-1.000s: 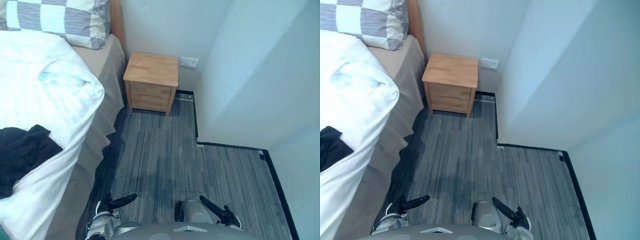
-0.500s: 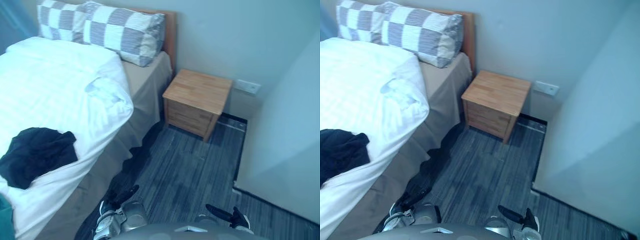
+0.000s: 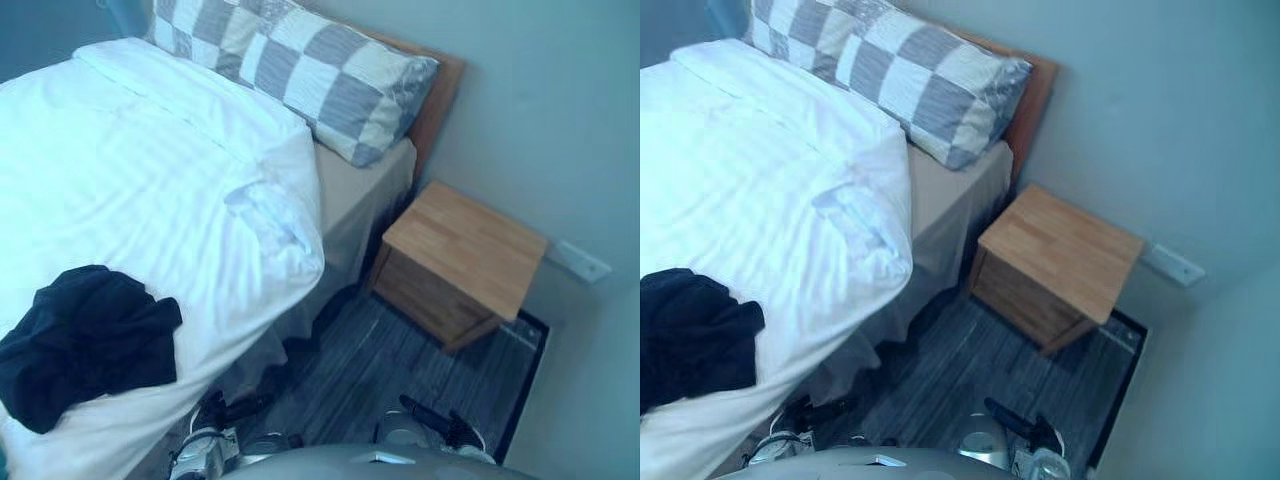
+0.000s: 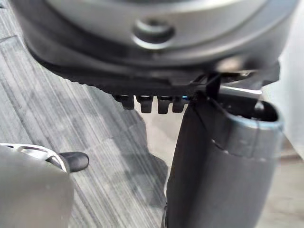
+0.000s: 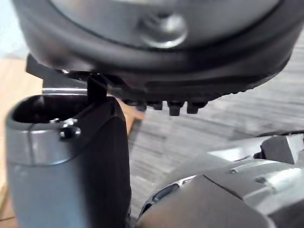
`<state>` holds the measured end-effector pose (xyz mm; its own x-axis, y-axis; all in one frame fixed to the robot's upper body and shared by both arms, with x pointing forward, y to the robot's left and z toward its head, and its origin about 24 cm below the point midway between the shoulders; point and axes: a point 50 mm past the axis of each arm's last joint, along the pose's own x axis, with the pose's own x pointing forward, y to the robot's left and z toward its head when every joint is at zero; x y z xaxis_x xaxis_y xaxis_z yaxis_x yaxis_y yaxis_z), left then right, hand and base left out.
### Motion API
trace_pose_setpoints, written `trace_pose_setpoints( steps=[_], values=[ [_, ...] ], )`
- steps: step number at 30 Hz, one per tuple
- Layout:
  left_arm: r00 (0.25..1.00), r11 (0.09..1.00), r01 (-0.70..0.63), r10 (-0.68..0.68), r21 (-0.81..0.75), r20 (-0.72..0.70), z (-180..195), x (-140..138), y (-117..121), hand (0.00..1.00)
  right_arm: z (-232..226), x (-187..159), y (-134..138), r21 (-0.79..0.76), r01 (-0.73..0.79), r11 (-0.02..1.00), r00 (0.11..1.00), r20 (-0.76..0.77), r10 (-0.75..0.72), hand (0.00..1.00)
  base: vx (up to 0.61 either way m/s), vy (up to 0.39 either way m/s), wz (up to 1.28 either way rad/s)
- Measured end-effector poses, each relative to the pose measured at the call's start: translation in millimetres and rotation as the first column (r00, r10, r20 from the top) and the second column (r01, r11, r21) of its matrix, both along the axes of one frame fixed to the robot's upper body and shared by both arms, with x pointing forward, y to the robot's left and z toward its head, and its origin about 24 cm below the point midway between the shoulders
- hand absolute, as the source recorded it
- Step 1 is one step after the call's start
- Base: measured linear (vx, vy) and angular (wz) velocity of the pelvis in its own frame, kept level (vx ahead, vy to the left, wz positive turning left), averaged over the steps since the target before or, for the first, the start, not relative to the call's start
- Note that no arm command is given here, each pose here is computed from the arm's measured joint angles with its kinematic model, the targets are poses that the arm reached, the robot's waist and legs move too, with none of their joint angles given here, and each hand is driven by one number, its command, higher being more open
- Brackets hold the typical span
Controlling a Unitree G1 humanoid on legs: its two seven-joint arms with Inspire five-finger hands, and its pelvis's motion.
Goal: Tidy up the quilt and then pick up the clothes from the bed and put them into the laundry hamper
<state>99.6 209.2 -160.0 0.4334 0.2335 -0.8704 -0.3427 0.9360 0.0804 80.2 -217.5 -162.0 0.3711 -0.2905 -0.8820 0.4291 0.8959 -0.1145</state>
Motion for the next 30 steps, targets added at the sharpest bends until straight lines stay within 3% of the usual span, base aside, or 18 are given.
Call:
trace_pose_setpoints(
  steps=[5, 7, 9, 10, 13, 18, 22, 25, 30],
  values=[
    [1.0, 1.0, 0.018, -0.018, 0.0, 0.023, 1.8, 5.4, -3.5, 1.0, 0.1, -1.6, 1.5, 0.007, 0.048, 0.999, 0.999, 0.007, -0.048, 1.0, 0.29, -0.283, 0.69],
    [0.999, 0.999, -0.036, 0.036, -0.002, 0.038, 2.7, 3.9, -2.7, 1.0, -2.9, -9.4, 12.6, 0.033, 0.057, 0.998, 0.998, -0.012, -0.056, 1.0, 0.3, -0.535, 0.64],
    [0.997, 0.997, -0.07, 0.072, -0.034, 0.035, 0.6, 2.3, -14.9, 1.0, -1.1, -12.0, 0.5, 0.014, 0.079, 0.997, 0.997, -0.011, -0.079, 1.0, 0.22, -0.434, 0.8],
    [0.997, 0.997, -0.061, 0.064, -0.054, 0.048, 0.8, 5.4, -25.6, 1.0, 2.1, -10.8, -6.7, -0.016, 0.062, 0.998, 0.998, 0.005, -0.062, 1.0, 0.21, -0.324, 1.3],
    [0.991, 0.995, -0.1, 0.102, -0.023, 0.082, 4.8, 5.7, -9.8, 1.0, -3.3, -23.2, 11.9, 0.013, -0.028, 1.0, 0.998, -0.056, 0.029, 1.0, 0.13, -0.375, 1.42],
    [0.981, 0.982, -0.181, 0.184, -0.063, 0.053, 0.7, -3.8, -16.3, 1.0, 0.8, -12.8, -1.1, -0.05, -0.141, 0.989, 0.989, -0.059, 0.138, 1.0, 0.02, -0.366, 1.0],
    [0.964, 0.966, -0.248, 0.253, -0.071, 0.083, 3.1, 0.1, -13.9, 1.0, 1.6, -8.3, -1.8, -0.068, -0.146, 0.987, 0.988, -0.056, 0.142, 1.0, -0.07, -0.168, 1.02],
    [0.973, 0.973, -0.221, 0.224, -0.067, 0.053, 0.3, -3.8, -14.2, 1.0, 1.3, -9.6, -2.7, -0.06, -0.11, 0.992, 0.993, -0.051, 0.107, 1.0, -0.02, 0.03, 0.77],
    [0.978, 0.976, -0.21, 0.21, -0.057, -0.002, -3.9, -16.8, -11.0, 1.0, -2.3, -25.6, -1.2, -0.007, 0.121, 0.993, 0.991, -0.05, -0.121, 1.0, 0.03, 0.135, 0.19]
  ],
)
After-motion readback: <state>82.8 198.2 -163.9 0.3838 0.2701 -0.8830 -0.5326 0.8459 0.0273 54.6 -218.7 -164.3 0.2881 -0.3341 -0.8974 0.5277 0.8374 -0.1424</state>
